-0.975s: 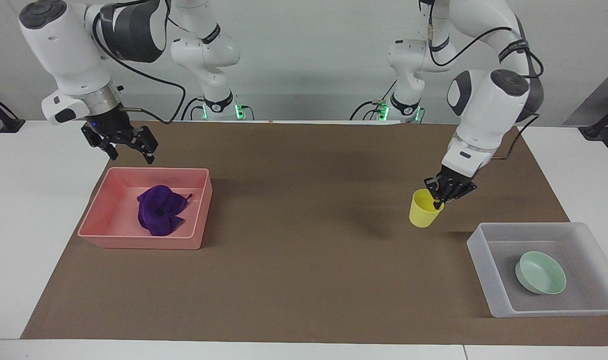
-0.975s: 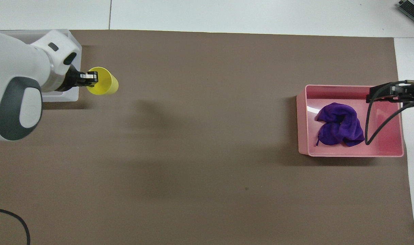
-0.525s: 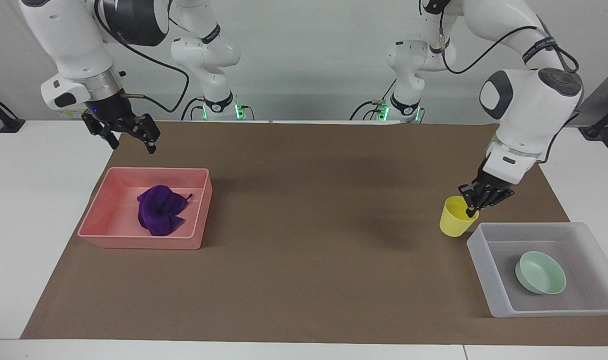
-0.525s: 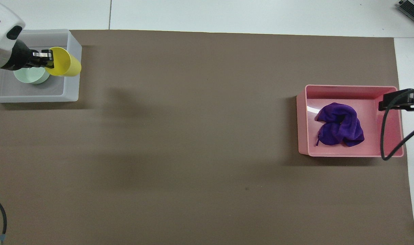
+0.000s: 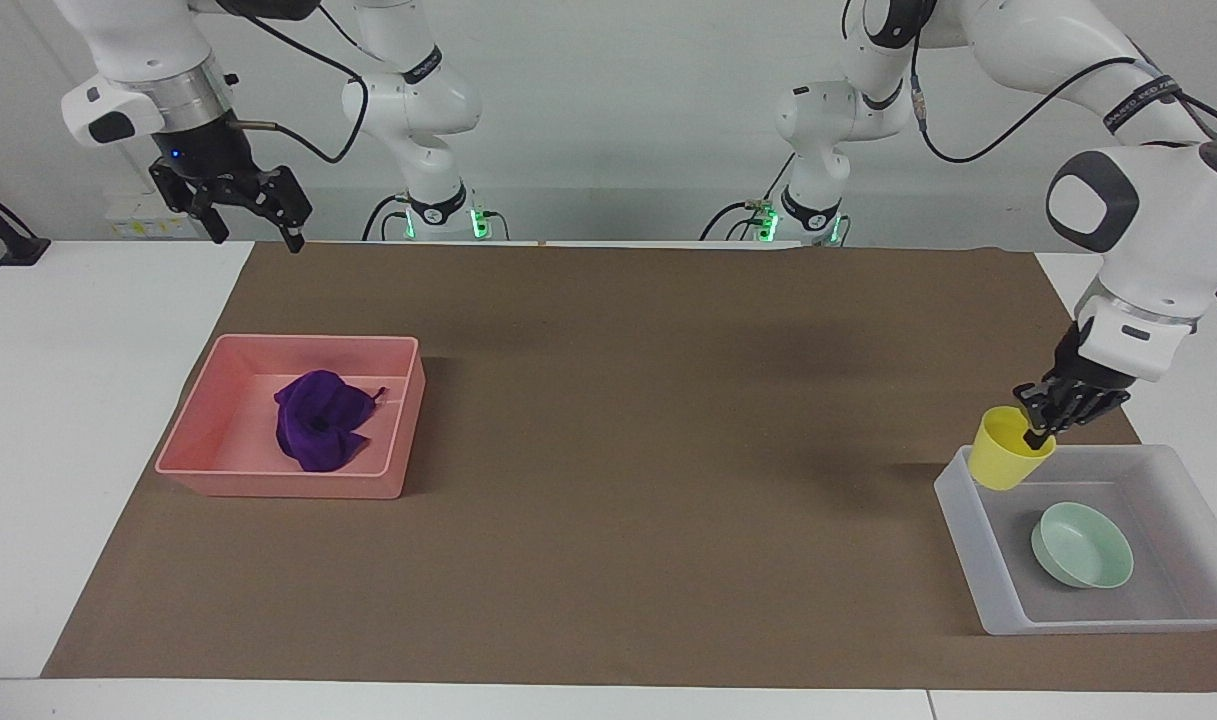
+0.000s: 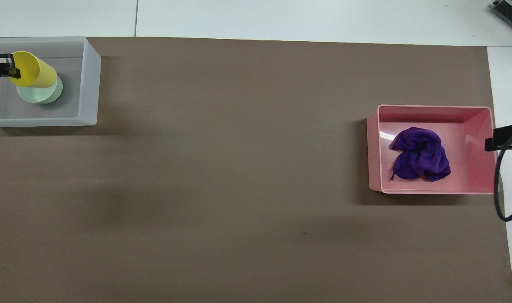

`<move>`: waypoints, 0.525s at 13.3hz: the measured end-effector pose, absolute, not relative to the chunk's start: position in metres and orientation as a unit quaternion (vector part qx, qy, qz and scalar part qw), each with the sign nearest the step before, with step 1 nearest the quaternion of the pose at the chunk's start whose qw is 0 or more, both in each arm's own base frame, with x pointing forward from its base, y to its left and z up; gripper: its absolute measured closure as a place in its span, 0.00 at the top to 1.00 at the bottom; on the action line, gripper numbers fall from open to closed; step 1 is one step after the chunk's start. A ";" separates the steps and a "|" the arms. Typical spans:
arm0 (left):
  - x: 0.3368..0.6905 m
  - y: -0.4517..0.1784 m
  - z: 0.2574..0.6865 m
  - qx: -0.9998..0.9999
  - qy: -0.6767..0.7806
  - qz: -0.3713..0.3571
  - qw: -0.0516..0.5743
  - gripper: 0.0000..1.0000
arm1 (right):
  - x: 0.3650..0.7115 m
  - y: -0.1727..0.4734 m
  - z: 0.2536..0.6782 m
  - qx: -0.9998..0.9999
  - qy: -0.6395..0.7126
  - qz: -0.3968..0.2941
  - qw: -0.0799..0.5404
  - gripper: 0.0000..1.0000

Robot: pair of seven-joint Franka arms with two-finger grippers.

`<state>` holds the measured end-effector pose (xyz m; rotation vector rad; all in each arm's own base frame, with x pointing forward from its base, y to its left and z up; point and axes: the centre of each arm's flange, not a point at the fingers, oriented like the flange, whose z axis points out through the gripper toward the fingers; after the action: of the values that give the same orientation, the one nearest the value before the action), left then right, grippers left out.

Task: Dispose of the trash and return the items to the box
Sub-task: 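Lift the yellow cup into the clear box with the left gripper, then lower the yellow cup into the green bowl with the left gripper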

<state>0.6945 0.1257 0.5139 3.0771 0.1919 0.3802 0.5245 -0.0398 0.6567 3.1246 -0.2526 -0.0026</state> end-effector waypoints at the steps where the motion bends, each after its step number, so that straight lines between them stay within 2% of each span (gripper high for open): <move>1: 0.700 0.137 0.507 0.990 0.066 0.121 0.018 0.03 | 0.526 -0.040 0.652 0.997 -0.080 0.000 0.003 1.00; 7: 0.735 0.181 0.437 0.991 0.081 0.105 0.036 0.03 | 0.526 -0.027 0.651 0.998 -0.067 -0.001 0.011 1.00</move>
<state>0.7348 0.1808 0.4369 3.0434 0.2493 0.3212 0.5259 -0.0265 0.6505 3.1124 -0.2082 -0.0046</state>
